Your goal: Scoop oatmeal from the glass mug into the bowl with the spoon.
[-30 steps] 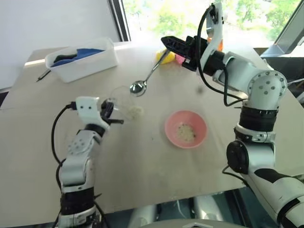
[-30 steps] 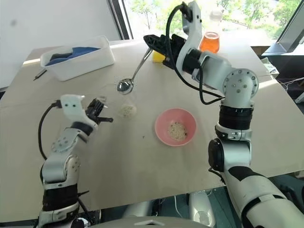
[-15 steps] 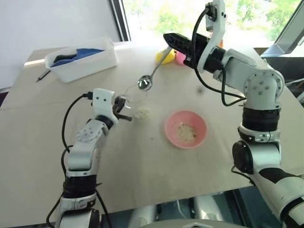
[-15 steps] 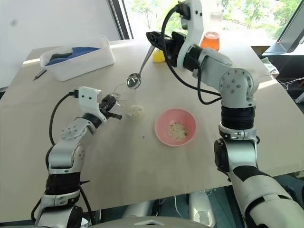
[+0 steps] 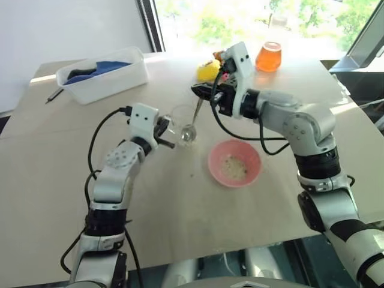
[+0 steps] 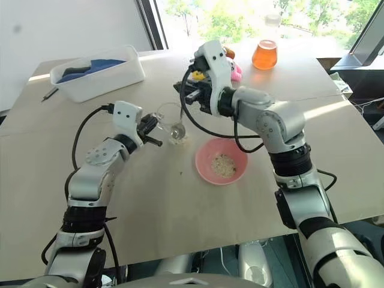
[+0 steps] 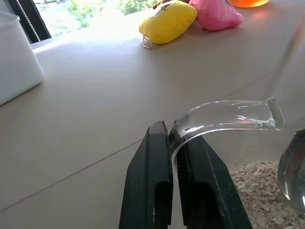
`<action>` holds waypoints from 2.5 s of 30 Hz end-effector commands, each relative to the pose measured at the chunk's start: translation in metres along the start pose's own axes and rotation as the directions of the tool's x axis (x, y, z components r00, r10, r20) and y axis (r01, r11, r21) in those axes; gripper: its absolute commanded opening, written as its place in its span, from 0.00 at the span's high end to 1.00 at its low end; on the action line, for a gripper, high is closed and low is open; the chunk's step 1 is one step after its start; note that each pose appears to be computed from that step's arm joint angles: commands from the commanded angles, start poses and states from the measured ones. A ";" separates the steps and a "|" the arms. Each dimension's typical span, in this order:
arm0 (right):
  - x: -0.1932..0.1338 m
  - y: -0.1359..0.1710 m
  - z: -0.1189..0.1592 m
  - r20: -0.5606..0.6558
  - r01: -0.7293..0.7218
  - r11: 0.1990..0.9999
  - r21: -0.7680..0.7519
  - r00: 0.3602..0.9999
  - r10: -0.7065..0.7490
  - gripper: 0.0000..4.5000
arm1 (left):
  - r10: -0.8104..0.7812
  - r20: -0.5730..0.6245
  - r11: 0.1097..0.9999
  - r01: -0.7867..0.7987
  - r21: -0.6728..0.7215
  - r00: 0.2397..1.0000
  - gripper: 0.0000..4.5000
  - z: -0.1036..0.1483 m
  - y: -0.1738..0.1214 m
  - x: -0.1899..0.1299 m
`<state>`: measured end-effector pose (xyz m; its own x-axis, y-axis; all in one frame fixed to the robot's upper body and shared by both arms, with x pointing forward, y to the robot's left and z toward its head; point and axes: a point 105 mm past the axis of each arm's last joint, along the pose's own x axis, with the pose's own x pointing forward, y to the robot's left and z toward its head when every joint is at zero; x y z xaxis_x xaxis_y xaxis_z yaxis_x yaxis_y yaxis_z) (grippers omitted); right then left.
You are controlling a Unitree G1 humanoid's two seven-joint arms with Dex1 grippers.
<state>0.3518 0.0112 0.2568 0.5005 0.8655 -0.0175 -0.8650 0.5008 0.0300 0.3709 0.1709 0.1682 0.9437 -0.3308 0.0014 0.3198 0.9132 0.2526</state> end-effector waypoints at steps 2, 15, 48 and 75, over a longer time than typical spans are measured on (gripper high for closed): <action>0.000 0.001 0.002 0.020 0.005 0.998 -0.055 1.000 -0.004 1.00 | -0.001 0.096 0.998 -0.005 0.062 0.995 1.00 0.025 0.001 0.003; 0.005 0.010 -0.010 0.008 -0.017 1.000 0.011 1.000 0.017 1.00 | -0.047 0.134 0.997 0.038 0.071 0.990 1.00 0.033 -0.015 0.013; -0.049 -0.040 0.041 0.118 0.071 0.865 0.497 0.982 -0.148 1.00 | -0.069 0.139 0.997 0.066 0.029 0.988 1.00 -0.002 -0.026 0.014; -0.080 -0.076 0.041 0.098 0.134 0.688 0.713 0.953 -0.288 1.00 | -0.108 0.205 0.993 0.116 -0.031 0.973 1.00 -0.007 -0.040 0.017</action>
<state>0.3809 -0.0890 0.2799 0.7184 0.6952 0.0230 -0.4783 0.4698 0.7419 0.3765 0.1363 0.1502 0.8831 -0.4420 0.1576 0.4059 0.8880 0.2163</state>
